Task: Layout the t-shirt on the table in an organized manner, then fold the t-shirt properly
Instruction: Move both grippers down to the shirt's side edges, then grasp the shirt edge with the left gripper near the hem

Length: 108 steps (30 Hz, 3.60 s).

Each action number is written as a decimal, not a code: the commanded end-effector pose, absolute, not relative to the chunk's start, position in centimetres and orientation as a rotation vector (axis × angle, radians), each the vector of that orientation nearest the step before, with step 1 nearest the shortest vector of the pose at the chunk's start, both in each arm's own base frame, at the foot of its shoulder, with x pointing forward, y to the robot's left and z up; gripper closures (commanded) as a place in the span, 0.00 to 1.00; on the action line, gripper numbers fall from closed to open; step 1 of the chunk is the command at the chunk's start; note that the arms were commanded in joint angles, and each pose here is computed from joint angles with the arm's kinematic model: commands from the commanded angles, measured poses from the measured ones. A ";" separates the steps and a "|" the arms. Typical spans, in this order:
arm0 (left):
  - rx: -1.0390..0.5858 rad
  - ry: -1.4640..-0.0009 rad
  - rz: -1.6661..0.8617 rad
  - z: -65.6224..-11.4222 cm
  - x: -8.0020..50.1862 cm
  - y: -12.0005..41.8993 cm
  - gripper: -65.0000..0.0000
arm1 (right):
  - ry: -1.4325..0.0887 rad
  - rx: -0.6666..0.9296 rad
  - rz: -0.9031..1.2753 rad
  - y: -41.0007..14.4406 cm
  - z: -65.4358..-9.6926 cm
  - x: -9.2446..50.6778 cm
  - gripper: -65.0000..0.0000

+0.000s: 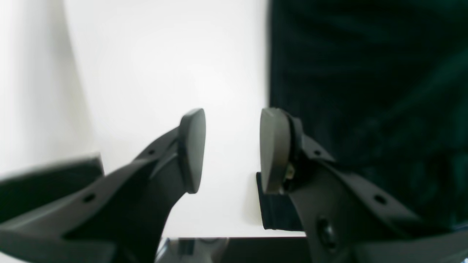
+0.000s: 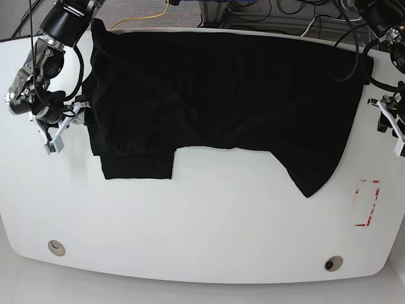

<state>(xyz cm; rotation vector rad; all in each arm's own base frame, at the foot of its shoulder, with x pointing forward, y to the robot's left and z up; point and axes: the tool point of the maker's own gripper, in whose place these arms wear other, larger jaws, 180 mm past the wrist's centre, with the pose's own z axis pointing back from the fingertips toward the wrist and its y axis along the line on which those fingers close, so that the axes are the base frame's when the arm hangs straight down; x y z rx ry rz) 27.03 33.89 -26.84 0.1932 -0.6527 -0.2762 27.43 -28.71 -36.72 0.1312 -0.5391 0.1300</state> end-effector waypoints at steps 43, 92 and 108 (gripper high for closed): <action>0.293 -0.788 -0.298 -25.1 32.4 30.8 0.65 | -0.563 0.366 0.131 -24.7 -40.6 35.4 0.32; -0.177 -0.840 -0.042 -33.2 42.7 27.4 0.46 | -0.520 0.176 0.182 -29.4 -39.5 36.0 0.95; -0.343 -0.803 0.012 -38.0 45.9 22.9 0.46 | -0.519 0.177 0.180 -29.4 -39.5 35.9 0.95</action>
